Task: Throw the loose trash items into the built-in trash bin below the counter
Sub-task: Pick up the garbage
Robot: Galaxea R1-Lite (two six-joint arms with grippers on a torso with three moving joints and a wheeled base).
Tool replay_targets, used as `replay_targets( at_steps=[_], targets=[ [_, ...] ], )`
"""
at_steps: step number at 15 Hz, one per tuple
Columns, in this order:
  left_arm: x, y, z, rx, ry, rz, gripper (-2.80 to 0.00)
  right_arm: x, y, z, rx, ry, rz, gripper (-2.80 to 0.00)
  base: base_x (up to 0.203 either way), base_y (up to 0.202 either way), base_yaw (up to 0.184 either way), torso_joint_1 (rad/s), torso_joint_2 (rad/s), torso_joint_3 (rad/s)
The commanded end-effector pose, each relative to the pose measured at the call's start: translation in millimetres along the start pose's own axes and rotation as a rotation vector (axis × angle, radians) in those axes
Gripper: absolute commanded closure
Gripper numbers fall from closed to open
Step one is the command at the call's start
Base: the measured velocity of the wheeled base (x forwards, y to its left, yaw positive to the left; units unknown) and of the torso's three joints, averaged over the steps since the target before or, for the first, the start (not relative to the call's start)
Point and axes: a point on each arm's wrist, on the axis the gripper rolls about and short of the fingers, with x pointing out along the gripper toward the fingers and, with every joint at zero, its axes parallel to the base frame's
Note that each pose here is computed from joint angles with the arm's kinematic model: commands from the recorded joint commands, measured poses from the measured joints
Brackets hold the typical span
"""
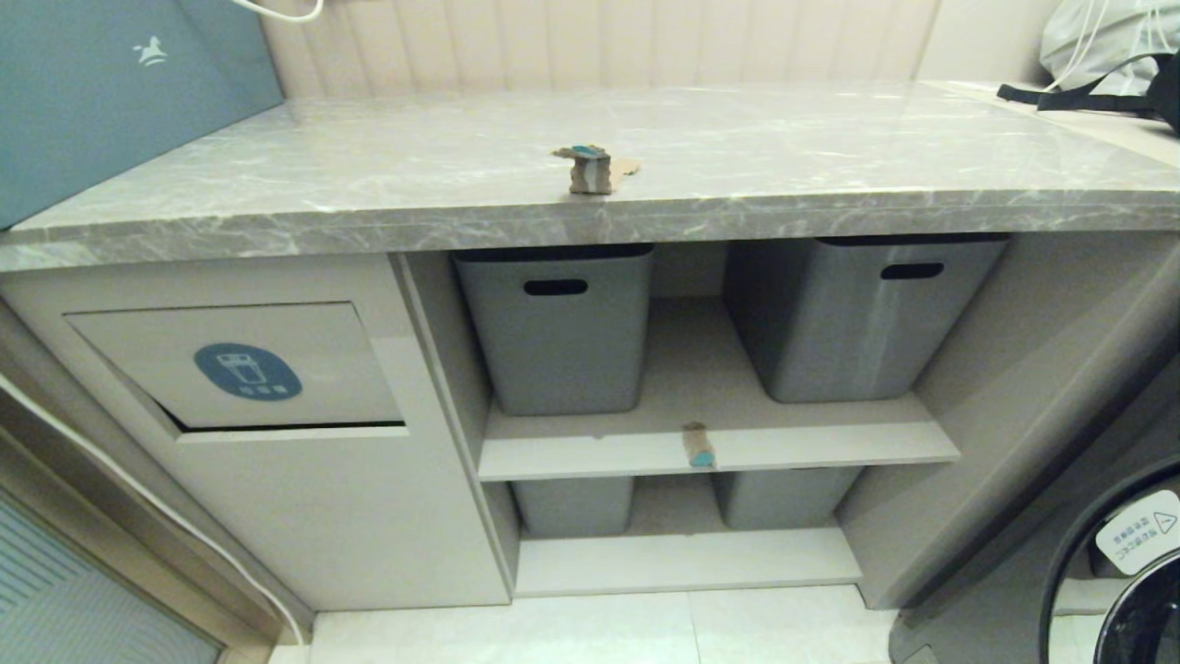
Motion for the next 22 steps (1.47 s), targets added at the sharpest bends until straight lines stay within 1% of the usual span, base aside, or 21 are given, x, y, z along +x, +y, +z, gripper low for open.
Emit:
replay_targets(
  at_steps=[1, 5, 6, 7, 9, 10, 12, 13, 14, 15, 16, 18, 21, 22],
  targets=[
    [0, -0.1, 0, 0.000, -0.003, -0.003, 0.00, 0, 0, 0, 0.000, 0.000, 0.000, 0.00, 0.000, 0.000, 0.000, 0.000, 0.00, 0.000],
    [0, -0.1, 0, 0.010, -0.003, -0.008, 0.00, 0, 0, 0, 0.000, 0.000, 0.000, 0.00, 0.000, 0.000, 0.000, 0.000, 0.00, 0.000],
    [0, -0.1, 1, 0.026, -0.015, -0.012, 0.00, 0, 0, 0, 0.000, 0.000, 0.000, 0.00, 0.000, 0.000, 0.000, 0.000, 0.00, 0.000],
    [0, -0.1, 1, 0.029, -0.016, -0.009, 0.00, 0, 0, 0, 0.000, 0.000, 0.000, 0.00, 0.000, 0.000, 0.000, 0.000, 0.00, 0.000],
    [0, 0.1, 1, 0.011, -0.017, -0.004, 0.00, 0, 0, 0, 0.000, 0.000, 0.000, 0.00, 0.000, 0.000, 0.000, 0.000, 0.00, 0.000],
    [0, -0.1, 1, 0.014, -0.016, -0.010, 0.00, 0, 0, 0, 0.000, 0.000, 0.000, 0.00, 0.000, 0.000, 0.000, 0.000, 0.00, 0.000],
    [1, -0.6, 2, 0.063, -0.009, -0.041, 0.00, 0, 0, 0, -0.001, 0.000, 0.000, 0.00, 0.000, 0.000, 0.000, 0.000, 0.00, 0.000],
    [2, -0.4, 11, 0.075, -0.007, -0.062, 0.00, 0, 0, 0, 0.000, 0.000, 0.000, 0.00, 0.000, 0.000, 0.000, 0.000, 0.00, 0.000],
    [2, 0.3, 32, 0.083, -0.052, -0.103, 0.00, 0, 0, 0, 0.000, 0.000, 0.000, 0.00, 0.000, 0.000, 0.000, 0.000, 0.00, 0.000],
    [4, 0.6, 54, 0.095, -0.088, -0.168, 0.00, 0, 0, 0, 0.000, 0.000, 0.000, 0.00, 0.000, 0.000, 0.000, 0.000, 0.00, 0.000],
    [9, 0.6, 71, 0.111, -0.103, -0.223, 0.00, 0, 0, 0, 0.000, 0.000, 0.000, 0.00, 0.000, 0.000, 0.000, 0.000, 0.00, 0.000],
    [28, 1.4, 109, 0.166, -0.125, -0.325, 0.00, 0, 0, 0, 0.000, 0.000, 0.000, 0.00, 0.000, 0.000, 0.000, 0.000, 0.00, 0.000],
    [64, 3.0, 181, 0.214, -0.210, -0.439, 0.00, 0, 0, 0, 0.000, 0.000, 0.000, 0.00, 0.000, 0.000, 0.000, 0.000, 0.00, 0.000],
    [76, 2.3, 206, 0.226, -0.251, -0.475, 0.00, 0, 0, 0, 0.000, 0.000, 0.000, 0.00, 0.000, 0.000, 0.000, 0.000, 0.00, 0.000]
  ],
)
